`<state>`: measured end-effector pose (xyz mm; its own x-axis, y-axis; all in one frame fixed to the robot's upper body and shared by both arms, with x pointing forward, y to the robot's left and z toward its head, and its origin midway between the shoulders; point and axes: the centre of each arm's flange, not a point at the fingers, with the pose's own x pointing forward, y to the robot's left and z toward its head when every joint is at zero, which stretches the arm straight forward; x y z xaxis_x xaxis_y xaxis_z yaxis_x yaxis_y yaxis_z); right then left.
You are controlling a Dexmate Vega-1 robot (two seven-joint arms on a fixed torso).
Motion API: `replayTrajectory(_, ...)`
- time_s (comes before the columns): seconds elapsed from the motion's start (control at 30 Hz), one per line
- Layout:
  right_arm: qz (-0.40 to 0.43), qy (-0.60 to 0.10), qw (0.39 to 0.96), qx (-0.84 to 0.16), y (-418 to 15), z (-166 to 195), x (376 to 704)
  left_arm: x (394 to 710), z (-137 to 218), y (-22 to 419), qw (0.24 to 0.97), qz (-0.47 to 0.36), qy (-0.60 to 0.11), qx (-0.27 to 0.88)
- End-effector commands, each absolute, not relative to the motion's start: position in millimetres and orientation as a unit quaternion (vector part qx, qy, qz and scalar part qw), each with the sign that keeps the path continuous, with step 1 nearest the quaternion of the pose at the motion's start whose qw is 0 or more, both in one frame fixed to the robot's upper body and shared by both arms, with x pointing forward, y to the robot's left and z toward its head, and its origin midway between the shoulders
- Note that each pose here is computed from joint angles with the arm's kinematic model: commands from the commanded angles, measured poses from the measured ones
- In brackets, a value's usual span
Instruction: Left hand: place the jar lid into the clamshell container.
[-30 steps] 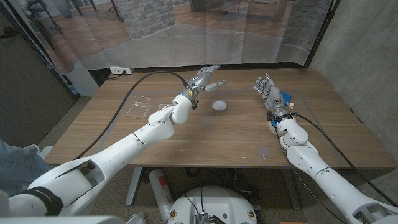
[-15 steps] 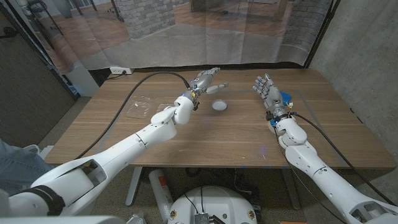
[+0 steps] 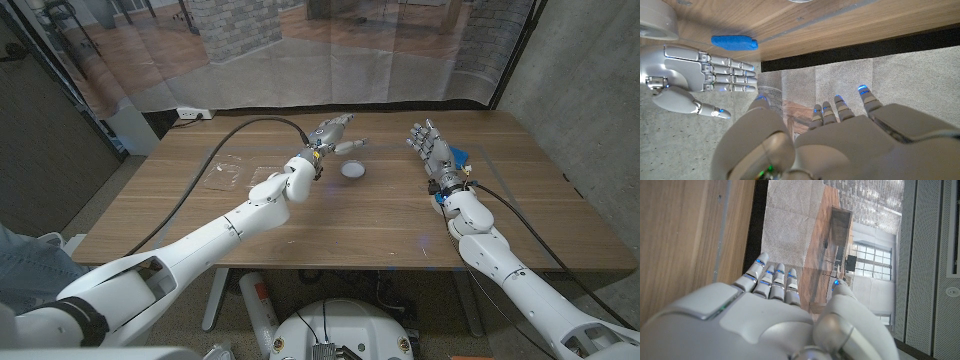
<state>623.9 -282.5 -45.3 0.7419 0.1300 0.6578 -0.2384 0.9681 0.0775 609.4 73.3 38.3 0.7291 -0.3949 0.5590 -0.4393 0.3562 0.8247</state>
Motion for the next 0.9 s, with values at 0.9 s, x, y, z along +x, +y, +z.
replayTrajectory(0.9,0.095,-0.345,0.93,0.087,-286,-47,627,624,35,52,0.712,-0.016,-0.295,0.637)
